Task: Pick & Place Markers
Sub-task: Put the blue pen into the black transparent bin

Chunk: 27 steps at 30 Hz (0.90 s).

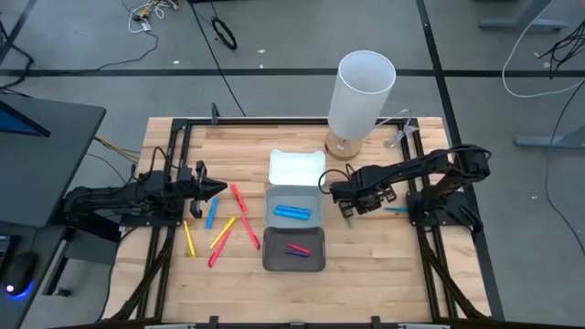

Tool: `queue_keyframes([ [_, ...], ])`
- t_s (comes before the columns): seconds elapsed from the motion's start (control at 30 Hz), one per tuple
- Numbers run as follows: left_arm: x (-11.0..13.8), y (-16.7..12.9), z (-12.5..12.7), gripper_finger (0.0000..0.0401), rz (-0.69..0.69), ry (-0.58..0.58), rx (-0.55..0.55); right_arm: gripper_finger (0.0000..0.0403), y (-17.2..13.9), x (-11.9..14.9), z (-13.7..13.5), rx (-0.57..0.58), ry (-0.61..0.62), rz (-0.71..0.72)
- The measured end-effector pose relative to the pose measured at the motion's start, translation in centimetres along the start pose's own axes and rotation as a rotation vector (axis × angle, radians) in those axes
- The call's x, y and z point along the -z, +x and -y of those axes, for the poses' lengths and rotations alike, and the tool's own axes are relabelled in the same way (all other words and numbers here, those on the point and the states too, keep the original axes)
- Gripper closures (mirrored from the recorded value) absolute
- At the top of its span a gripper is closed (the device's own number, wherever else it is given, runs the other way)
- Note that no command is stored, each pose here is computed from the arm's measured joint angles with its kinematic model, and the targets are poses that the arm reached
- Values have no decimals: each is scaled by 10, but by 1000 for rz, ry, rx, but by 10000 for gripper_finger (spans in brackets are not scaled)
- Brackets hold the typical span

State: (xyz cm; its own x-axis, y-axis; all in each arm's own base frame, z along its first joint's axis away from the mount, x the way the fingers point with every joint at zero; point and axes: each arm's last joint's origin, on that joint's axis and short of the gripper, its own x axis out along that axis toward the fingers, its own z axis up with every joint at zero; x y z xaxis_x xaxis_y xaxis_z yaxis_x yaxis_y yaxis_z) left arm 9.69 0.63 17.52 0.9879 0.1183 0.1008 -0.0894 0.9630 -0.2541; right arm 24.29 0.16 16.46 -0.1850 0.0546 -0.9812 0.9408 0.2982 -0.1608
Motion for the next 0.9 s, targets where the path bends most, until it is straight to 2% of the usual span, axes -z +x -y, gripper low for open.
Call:
queue_keyframes([
  [0.17,0,0,0,378,0,0,-1,333,-6,1,5,2,82,57],
  [0.23,0,0,0,378,0,0,0,321,-6,1,6,5,60,58],
  [0.3,0,0,0,378,0,0,0,308,-6,2,7,20,-11,38],
  [0.53,0,0,0,378,0,0,0,270,-10,-1,16,51,-560,-88],
  [0.73,0,0,0,378,0,0,0,250,-15,-7,20,56,-1029,-122],
  [0.8,0,0,0,378,1,0,0,243,-15,-10,21,68,-1126,-106],
  [0.9,0,0,0,378,1,0,0,235,-12,-16,20,76,-1192,-115],
])
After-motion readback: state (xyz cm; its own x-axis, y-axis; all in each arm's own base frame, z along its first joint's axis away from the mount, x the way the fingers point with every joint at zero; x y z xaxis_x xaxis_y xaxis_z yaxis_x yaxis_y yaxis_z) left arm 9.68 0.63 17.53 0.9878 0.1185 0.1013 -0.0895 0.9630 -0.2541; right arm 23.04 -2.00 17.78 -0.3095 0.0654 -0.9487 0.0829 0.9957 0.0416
